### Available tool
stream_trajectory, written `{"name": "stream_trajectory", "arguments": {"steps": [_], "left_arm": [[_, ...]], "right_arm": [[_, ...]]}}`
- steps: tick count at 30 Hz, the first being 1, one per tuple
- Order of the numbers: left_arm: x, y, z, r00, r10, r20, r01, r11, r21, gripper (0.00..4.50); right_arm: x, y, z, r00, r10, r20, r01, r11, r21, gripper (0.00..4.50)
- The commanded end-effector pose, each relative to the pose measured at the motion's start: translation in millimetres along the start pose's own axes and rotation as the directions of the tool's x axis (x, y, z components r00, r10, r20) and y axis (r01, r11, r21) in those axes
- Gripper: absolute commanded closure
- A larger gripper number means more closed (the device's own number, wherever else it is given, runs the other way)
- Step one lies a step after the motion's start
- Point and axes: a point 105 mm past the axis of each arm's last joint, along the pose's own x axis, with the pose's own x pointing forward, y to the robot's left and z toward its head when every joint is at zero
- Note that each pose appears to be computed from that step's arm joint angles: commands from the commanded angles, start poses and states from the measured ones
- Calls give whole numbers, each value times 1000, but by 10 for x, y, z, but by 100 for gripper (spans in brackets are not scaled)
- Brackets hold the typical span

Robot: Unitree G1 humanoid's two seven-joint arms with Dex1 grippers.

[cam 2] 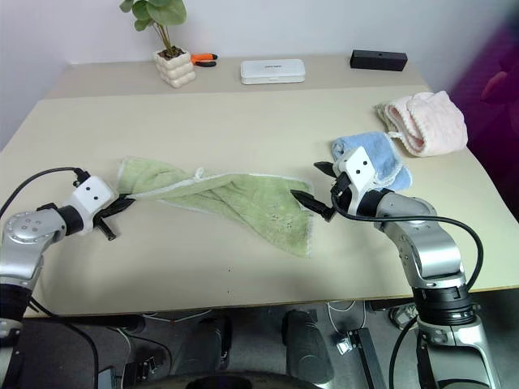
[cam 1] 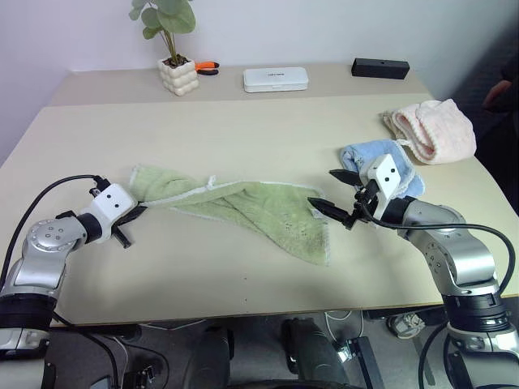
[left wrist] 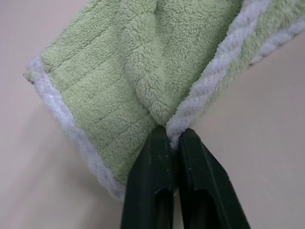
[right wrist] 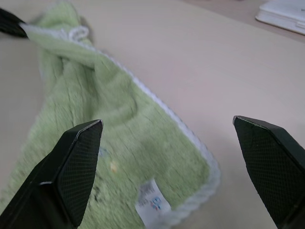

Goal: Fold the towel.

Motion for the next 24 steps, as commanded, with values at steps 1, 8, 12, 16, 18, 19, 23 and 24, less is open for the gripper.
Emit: {"name": "stream_trajectory", "arguments": {"steps": [1,8,12,16,18,19,23,24], "left_arm": [[-124,57,37,999,40,10,-40,999,0,436],[-227,-6,59,997,75,19,-74,997,-36,436],[-249,-44,83,997,70,25,-69,996,-54,436],[-254,-69,89,997,69,24,-67,996,-55,436],[-249,-76,100,997,71,28,-69,996,-59,450],[-245,-81,105,997,72,30,-70,996,-62,450],[-224,-130,107,997,66,32,-64,995,-71,450],[-222,-139,106,997,65,32,-62,995,-72,450]], "right_arm": [[72,-76,-9,999,-13,-48,10,998,-59,0],[351,-328,-232,984,-47,-174,44,999,-18,0],[450,-436,-348,974,-44,-224,66,994,92,0],[467,-446,-456,962,0,-275,42,988,147,0],[458,-420,-459,960,29,-280,17,987,161,54],[453,-408,-455,959,41,-282,4,988,157,75],[443,-397,-418,957,58,-284,-25,993,117,271],[440,-399,-404,957,59,-283,-31,994,103,329]]}}
